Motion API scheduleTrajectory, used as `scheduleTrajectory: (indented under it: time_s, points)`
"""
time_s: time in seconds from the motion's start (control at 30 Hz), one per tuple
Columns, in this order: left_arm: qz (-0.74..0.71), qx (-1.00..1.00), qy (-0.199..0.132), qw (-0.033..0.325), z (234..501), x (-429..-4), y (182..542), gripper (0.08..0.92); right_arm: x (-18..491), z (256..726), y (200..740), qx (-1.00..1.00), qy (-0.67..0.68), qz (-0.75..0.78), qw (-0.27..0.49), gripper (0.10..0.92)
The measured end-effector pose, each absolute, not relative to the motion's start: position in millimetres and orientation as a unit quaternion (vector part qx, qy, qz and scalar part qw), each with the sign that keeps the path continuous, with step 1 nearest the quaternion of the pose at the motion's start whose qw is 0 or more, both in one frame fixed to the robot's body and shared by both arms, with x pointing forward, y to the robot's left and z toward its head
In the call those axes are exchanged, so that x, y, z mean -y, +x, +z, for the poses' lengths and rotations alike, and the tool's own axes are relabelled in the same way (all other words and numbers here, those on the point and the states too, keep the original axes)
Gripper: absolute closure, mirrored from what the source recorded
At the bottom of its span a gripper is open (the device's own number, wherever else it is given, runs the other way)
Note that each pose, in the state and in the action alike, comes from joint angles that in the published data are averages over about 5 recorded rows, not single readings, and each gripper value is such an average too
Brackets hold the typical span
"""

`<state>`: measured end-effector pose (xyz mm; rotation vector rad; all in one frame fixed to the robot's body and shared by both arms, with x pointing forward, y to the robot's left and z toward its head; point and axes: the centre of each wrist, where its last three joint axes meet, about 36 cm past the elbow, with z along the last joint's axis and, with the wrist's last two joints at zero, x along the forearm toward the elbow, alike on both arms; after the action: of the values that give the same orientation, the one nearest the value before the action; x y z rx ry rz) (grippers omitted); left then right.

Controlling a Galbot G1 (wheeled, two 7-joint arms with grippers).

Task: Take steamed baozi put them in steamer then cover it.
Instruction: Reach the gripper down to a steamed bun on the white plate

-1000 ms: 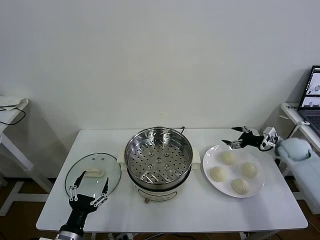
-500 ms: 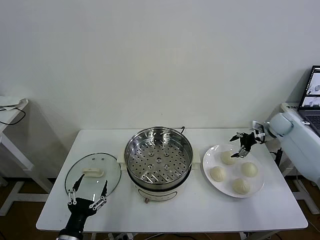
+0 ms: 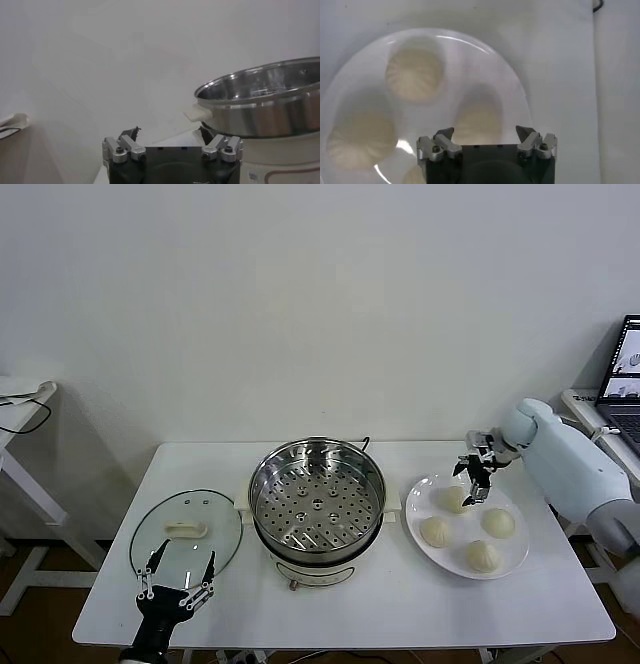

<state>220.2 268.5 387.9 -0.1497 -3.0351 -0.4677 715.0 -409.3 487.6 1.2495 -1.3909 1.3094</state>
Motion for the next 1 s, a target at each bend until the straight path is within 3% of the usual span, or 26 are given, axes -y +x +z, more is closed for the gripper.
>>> scheduleTrajectory:
  time_s: [0.47, 1.0]
  points:
    - [-0.152, 0.987, -0.047, 0.039, 385.1, -269.1, 219.2, 0.177, 399.0, 470.4, 716.0, 0.536, 0.498, 0.535, 0.423, 0.203]
    - [-0.151, 0.987, -0.043, 0.038, 384.4, -269.6, 220.2, 0.177, 400.5, 466.5, 711.6, 0.535, 0.495, 0.543, 0.417, 0.353]
